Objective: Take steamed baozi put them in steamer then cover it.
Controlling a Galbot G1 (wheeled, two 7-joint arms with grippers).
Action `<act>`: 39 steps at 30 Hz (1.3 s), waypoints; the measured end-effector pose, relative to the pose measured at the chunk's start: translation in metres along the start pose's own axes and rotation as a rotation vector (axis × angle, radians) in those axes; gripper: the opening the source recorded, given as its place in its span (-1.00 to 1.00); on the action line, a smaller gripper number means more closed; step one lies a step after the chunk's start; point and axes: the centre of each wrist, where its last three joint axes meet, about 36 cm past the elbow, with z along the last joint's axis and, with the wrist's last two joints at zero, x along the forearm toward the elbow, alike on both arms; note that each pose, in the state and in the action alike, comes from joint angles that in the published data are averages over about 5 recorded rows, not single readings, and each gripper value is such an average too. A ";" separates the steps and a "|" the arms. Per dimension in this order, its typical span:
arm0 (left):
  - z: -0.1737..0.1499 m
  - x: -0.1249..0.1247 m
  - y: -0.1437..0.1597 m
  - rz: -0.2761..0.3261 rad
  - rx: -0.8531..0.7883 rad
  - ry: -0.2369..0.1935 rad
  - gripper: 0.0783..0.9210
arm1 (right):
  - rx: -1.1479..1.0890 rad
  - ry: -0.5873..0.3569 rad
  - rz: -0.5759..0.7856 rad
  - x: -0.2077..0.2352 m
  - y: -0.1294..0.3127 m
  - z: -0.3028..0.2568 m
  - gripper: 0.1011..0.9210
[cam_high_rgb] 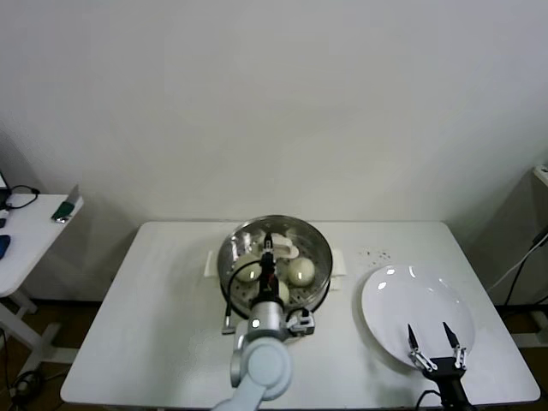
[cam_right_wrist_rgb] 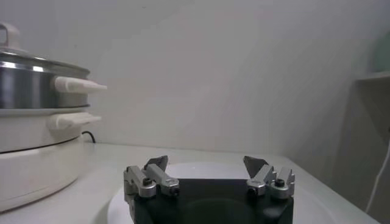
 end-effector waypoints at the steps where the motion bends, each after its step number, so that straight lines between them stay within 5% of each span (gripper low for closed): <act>1: 0.000 0.000 0.000 0.001 0.002 -0.001 -0.85 | -0.002 0.001 0.000 0.000 0.000 0.000 0.76; 25: 0.042 0.044 0.029 0.008 0.190 -0.089 0.67 | -0.053 0.019 0.070 -0.007 0.000 -0.007 0.76; 32: 0.082 0.055 0.037 -0.011 0.385 -0.112 0.77 | -0.059 0.011 0.069 -0.011 0.004 -0.007 0.76; 39: 0.145 0.050 0.035 -0.010 0.655 -0.060 0.77 | -0.050 0.008 0.062 -0.013 0.009 -0.006 0.76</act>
